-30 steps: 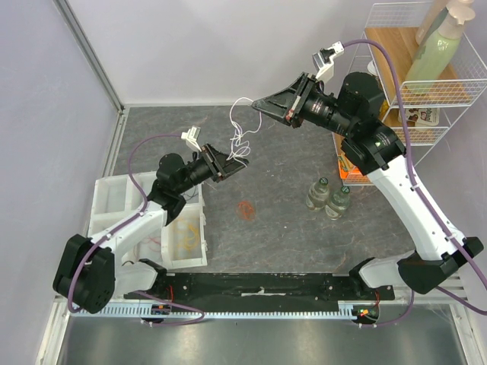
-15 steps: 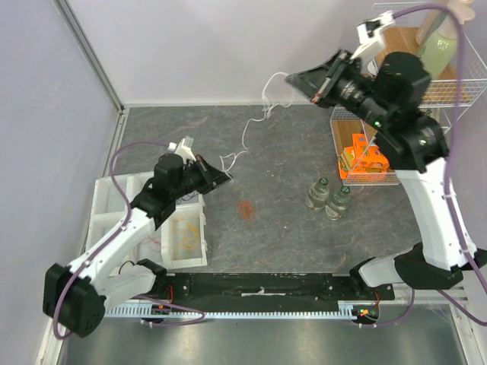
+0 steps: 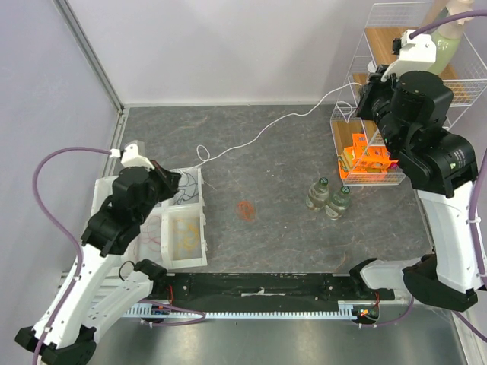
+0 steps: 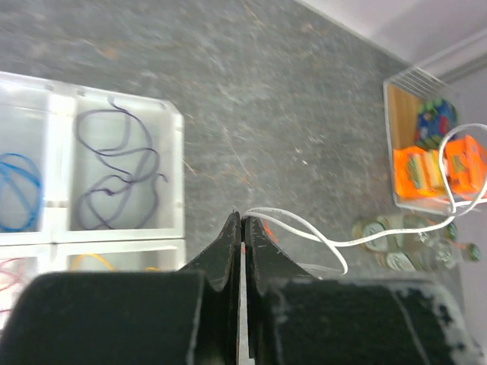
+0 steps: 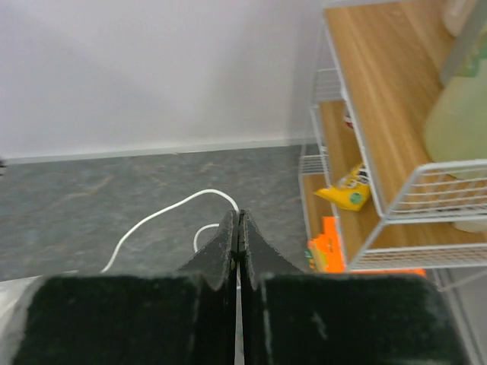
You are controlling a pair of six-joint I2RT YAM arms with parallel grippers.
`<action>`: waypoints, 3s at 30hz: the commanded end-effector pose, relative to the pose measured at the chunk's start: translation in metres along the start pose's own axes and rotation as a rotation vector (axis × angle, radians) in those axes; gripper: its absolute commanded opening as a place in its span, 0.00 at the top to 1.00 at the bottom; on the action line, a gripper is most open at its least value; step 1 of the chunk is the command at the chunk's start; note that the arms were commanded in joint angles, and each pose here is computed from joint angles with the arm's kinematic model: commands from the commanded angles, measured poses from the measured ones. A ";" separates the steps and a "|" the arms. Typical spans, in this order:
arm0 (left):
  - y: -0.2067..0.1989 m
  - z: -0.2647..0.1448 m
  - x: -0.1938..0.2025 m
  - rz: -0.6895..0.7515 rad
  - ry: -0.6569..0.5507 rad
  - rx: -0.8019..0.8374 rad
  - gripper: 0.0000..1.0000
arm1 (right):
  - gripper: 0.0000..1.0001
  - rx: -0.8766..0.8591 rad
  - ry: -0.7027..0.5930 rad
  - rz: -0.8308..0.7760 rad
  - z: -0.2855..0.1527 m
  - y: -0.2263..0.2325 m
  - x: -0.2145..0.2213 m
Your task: Untangle the cables
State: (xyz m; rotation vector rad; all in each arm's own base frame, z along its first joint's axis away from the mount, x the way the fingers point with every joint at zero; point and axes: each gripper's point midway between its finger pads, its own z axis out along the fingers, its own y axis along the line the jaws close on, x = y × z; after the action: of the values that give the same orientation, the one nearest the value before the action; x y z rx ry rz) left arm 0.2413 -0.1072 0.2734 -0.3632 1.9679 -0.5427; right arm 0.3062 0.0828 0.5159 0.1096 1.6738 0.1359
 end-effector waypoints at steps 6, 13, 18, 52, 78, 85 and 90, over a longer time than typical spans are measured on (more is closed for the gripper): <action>0.062 -0.043 -0.060 0.143 -0.229 -0.356 0.98 | 1.00 0.200 -0.022 -0.098 -0.009 -0.044 0.003; 0.067 -0.058 -0.077 0.165 -0.292 -0.389 0.98 | 1.00 0.193 -0.025 -0.074 -0.006 -0.041 0.005; 0.069 -0.063 -0.079 0.165 -0.294 -0.405 0.98 | 1.00 0.135 -0.003 -0.113 0.000 -0.031 0.013; -0.186 -0.042 -0.031 0.289 0.148 0.906 0.96 | 1.00 -0.999 0.645 0.112 -0.048 0.210 0.214; -0.164 -0.022 0.008 0.287 0.314 0.839 0.79 | 1.00 -1.079 0.541 0.173 -0.053 0.233 0.173; -0.160 -0.041 -0.012 0.338 0.158 0.827 0.91 | 1.00 -1.077 0.567 0.154 -0.055 0.231 0.180; -0.153 -0.034 -0.014 0.337 0.144 0.776 0.92 | 1.00 -1.106 0.574 0.149 -0.060 0.233 0.179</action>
State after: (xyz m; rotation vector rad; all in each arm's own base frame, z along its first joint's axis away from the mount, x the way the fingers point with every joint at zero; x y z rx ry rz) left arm 0.2087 -0.2272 0.3757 0.4950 1.7664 -1.1339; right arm 0.2351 0.3361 0.3617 -0.6387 1.9859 1.2286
